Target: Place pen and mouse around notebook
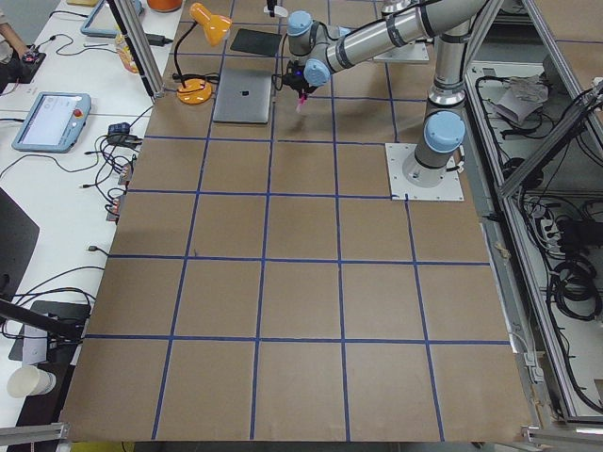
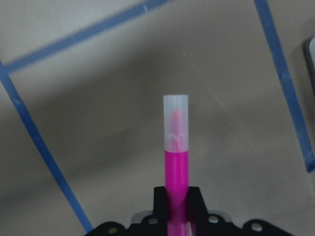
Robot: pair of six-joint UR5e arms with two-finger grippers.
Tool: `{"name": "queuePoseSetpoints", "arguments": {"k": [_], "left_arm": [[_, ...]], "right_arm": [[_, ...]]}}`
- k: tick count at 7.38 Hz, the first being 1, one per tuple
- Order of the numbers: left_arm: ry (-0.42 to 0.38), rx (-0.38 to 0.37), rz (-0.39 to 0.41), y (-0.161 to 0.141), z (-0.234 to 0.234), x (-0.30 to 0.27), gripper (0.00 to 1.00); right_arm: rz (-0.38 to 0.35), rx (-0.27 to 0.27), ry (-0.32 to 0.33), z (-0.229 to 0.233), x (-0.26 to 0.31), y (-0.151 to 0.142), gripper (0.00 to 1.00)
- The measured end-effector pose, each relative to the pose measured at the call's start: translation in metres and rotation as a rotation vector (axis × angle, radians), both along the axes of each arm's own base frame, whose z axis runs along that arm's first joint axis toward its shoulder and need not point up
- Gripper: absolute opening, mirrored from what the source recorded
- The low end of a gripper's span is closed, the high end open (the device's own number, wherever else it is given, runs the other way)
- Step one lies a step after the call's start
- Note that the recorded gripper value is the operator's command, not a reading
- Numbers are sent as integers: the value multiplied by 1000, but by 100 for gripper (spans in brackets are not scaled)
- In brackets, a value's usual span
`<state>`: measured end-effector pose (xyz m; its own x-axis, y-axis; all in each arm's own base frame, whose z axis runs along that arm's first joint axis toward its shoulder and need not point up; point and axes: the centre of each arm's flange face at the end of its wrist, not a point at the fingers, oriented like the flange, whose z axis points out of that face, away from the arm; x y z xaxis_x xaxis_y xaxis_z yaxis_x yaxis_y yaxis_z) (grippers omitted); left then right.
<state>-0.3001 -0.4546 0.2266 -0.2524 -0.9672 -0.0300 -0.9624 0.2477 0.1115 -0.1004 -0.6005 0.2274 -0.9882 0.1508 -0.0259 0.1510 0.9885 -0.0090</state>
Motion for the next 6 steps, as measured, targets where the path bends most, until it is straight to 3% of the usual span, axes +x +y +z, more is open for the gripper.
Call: {"name": "queuePoseSetpoints", "arguments": {"k": [2, 3, 4, 6], "left_arm": [[-6, 30, 126, -20, -14, -34, 0], [-14, 48, 140, -20, -25, -45, 9], [-22, 64, 144, -19, -34, -51, 94], [-35, 91, 143, -16, -49, -53, 100]], "right_arm": [[-39, -25, -11, -7, 53, -50, 66], [-52, -34, -12, -10, 76, -67, 67], [-60, -30, -17, -16, 88, -77, 68], [-75, -17, -46, -26, 103, -82, 72]]}}
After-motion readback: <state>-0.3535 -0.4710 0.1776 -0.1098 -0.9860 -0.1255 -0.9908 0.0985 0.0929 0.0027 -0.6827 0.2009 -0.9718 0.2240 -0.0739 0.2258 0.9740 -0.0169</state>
